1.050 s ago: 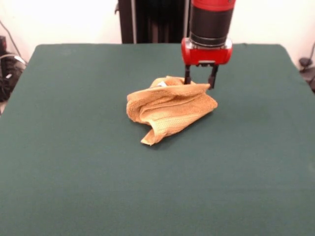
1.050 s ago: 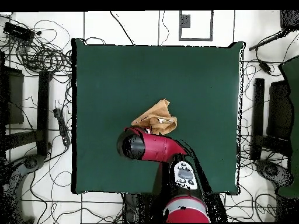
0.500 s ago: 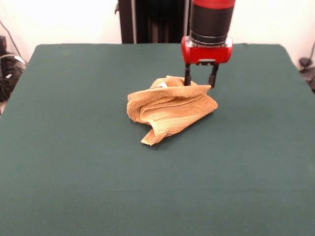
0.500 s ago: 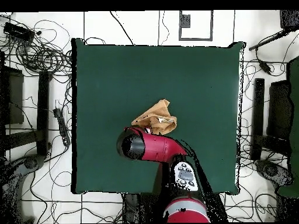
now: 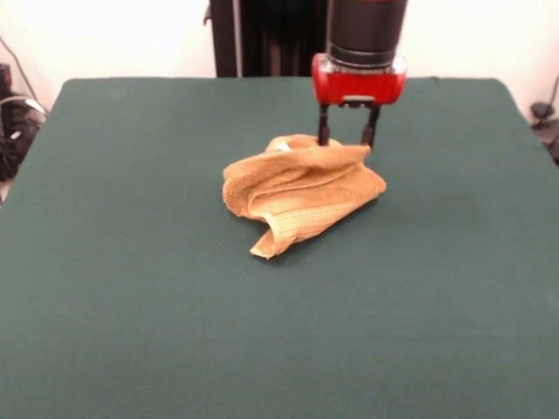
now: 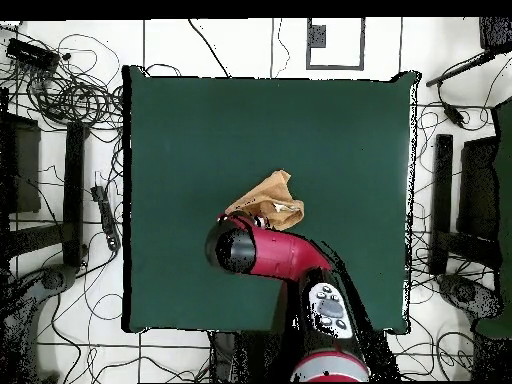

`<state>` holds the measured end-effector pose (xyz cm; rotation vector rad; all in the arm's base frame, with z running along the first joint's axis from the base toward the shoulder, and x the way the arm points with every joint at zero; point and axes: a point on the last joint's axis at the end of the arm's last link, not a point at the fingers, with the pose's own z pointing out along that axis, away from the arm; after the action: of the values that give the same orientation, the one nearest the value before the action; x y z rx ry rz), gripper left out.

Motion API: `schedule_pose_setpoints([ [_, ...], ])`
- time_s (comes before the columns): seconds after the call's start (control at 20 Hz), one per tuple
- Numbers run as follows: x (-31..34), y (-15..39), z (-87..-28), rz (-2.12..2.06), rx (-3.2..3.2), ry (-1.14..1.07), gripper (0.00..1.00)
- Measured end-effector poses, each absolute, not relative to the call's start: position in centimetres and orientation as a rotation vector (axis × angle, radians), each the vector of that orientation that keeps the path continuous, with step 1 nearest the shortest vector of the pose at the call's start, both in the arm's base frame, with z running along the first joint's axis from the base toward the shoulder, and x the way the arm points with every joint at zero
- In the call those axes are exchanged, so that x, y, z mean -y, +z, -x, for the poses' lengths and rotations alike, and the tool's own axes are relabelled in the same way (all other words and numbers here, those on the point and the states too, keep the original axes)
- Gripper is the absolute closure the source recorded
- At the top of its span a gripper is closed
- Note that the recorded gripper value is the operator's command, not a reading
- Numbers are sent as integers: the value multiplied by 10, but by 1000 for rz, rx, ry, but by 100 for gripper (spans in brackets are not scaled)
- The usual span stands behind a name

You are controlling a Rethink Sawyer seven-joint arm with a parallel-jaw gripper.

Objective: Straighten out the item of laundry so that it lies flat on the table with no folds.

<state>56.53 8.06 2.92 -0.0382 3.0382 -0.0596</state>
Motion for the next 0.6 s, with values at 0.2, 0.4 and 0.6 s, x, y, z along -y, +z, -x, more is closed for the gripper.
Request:
schedule_pose_setpoints([
  [0.2,-37,24,-565,-59,-3039,-66,0],
  [0.4,-2,14,-562,-124,-3034,-75,0],
  [0.6,22,-7,-552,-158,-3027,-74,0],
])
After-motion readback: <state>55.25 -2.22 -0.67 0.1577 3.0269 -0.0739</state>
